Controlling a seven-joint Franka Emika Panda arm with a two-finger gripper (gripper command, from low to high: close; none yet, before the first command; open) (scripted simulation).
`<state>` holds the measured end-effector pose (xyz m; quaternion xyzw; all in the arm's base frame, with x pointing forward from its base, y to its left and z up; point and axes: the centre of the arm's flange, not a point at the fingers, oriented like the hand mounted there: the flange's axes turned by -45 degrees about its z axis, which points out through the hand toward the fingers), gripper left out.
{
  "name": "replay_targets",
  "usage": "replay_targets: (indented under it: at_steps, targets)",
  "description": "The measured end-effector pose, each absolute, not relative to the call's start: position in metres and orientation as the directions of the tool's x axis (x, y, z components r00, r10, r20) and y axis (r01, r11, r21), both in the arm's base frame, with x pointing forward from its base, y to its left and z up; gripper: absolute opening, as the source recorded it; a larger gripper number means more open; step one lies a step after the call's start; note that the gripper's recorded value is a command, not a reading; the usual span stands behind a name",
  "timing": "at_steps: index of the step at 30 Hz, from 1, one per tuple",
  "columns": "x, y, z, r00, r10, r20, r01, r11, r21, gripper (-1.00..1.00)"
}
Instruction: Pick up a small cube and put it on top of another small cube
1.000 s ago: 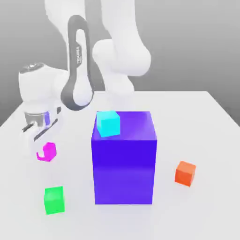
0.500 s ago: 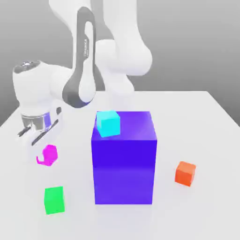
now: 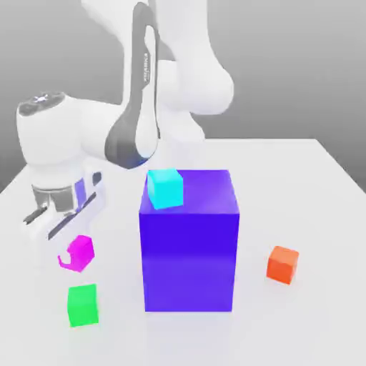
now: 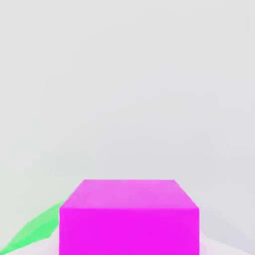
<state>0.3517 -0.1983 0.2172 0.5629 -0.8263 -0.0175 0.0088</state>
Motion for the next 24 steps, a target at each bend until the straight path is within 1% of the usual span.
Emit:
replay_targets:
  at_steps: [7, 10, 16, 23, 24]
  targets:
    - [0.385, -0.182, 0.241, -0.393, -0.92, -0.001, -0.92, 0.393, 0.001, -1.0]
    - [0.392, -0.177, 0.241, -0.387, -0.922, -0.003, -0.922, 0.387, -0.015, -1.0]
    - [0.391, -0.188, 0.223, -0.411, -0.912, -0.008, -0.911, 0.411, -0.027, -1.0]
    - [0.388, -0.185, 0.185, -0.407, -0.914, -0.003, -0.914, 0.407, -0.01, -1.0]
    - [0.387, -0.184, 0.18, -0.405, -0.914, -0.002, -0.914, 0.405, -0.006, 1.0]
